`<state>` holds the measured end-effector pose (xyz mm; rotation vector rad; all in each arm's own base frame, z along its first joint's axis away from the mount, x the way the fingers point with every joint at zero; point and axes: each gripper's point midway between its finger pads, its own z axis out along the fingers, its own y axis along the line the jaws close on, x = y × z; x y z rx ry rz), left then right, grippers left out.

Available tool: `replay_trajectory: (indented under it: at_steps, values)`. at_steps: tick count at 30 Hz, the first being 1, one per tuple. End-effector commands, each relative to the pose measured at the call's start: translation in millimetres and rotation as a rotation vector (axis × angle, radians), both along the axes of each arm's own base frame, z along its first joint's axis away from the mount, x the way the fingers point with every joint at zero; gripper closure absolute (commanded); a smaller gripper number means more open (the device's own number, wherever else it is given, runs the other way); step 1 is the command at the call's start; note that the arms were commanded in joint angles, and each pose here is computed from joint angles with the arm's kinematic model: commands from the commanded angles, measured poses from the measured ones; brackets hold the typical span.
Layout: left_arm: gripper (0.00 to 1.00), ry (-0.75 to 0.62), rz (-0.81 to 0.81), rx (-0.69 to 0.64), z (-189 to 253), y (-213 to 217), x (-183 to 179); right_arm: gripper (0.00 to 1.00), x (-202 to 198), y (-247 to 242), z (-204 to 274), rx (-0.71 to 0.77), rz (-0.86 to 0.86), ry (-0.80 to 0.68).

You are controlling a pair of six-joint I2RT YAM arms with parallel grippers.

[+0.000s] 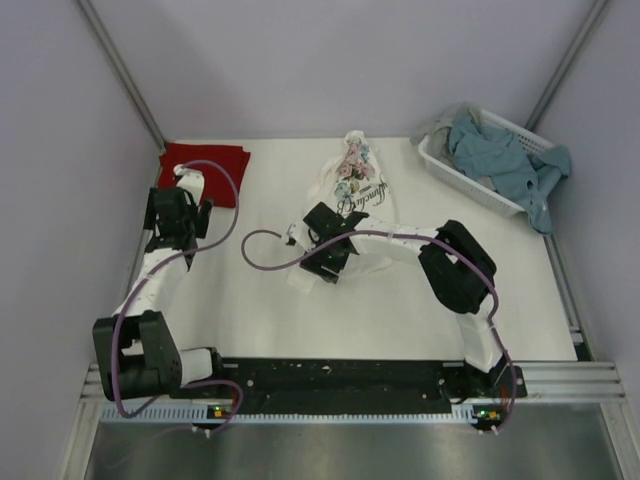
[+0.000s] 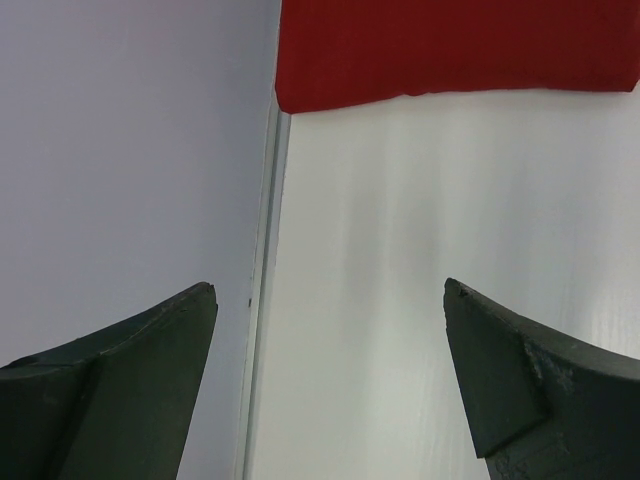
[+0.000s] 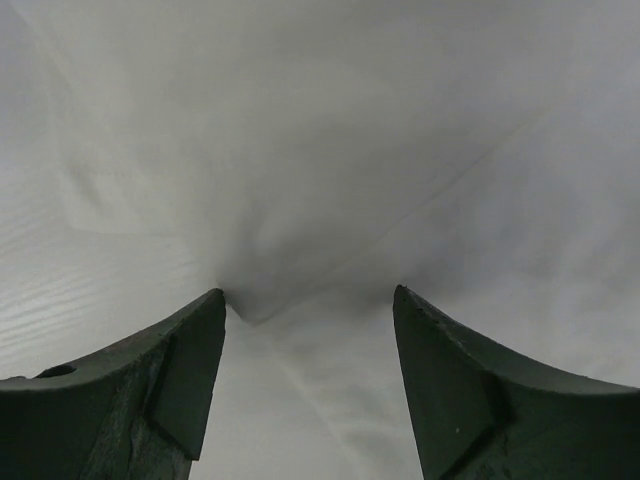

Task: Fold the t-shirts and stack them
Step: Flatten out the tshirt

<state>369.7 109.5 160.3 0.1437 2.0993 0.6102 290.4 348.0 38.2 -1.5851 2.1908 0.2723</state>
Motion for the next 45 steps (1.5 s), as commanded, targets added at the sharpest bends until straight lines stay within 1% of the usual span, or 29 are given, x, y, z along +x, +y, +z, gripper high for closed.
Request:
replay_trajectory:
  at_steps: [1,3,5,6,10,11,13,15,18,20,22,24,26,28,31,33,35,37,41,43,45]
  values:
    - [0.01,-0.05,-0.022,0.008,20,-3,-3,0.44,-10,-24,-26,-0.098,-0.053,0.038]
    - [0.01,-0.047,-0.035,0.0,19,-5,-4,0.7,-13,-30,-27,-0.106,-0.074,0.041]
    - [0.01,-0.042,-0.054,-0.011,20,-9,-5,0.9,-12,-36,-17,-0.112,-0.11,0.007]
    - [0.01,-0.041,-0.065,-0.017,22,-11,-5,1.0,-12,-40,-2,-0.103,-0.131,-0.03]
    - [0.01,-0.017,-0.144,-0.054,24,-26,-10,1.0,-20,-46,83,0.084,-0.207,-0.128]
    - [0.02,-0.007,-0.197,-0.061,24,-34,-12,1.0,-21,-51,104,0.126,-0.224,-0.163]
    - [0.07,0.003,-0.334,-0.097,20,-58,-13,1.0,-24,-64,153,0.222,-0.25,-0.241]
    - [0.12,-0.011,-0.478,-0.13,22,-88,-17,1.0,-21,-85,188,0.305,-0.309,-0.273]
    - [0.16,-0.002,-0.678,-0.127,19,-133,-25,1.0,-20,-119,223,0.425,-0.421,-0.264]
    - [0.17,0.046,-0.757,-0.121,12,-159,-27,1.0,-24,-139,238,0.498,-0.48,-0.263]
    - [0.16,0.105,-0.835,-0.07,2,-185,-32,1.0,-28,-159,252,0.553,-0.54,-0.287]
    - [0.14,0.145,-0.947,-0.035,-10,-215,-40,1.0,-28,-177,254,0.563,-0.589,-0.314]
    - [0.11,0.142,-1.045,-0.015,-17,-245,-45,1.0,-26,-198,253,0.559,-0.655,-0.349]
    - [0.09,0.122,-1.139,0.022,-20,-277,-44,1.0,-22,-222,251,0.584,-0.779,-0.349]
    - [0.09,0.142,-1.181,0.057,-27,-309,-32,1.0,-22,-249,255,0.625,-0.882,-0.372]
    - [0.09,0.153,-1.224,0.045,-27,-337,-23,1.0,-23,-252,254,0.637,-0.88,-0.361]
    - [0.09,0.184,-1.295,0.017,-40,-361,-12,1.0,-24,-247,251,0.638,-0.855,-0.339]
    - [0.13,0.178,-1.361,0.07,-47,-377,7,1.0,-24,-246,251,0.639,-0.846,-0.334]
    - [0.14,0.092,-1.375,0.185,-41,-398,55,1.0,-25,-250,260,0.647,-0.84,-0.366]
    - [0.12,0.076,-1.389,0.183,-36,-411,70,1.0,-24,-251,263,0.647,-0.841,-0.373]
    - [0.12,0.121,-1.437,0.189,-49,-423,70,1.0,-22,-253,265,0.641,-0.84,-0.382]
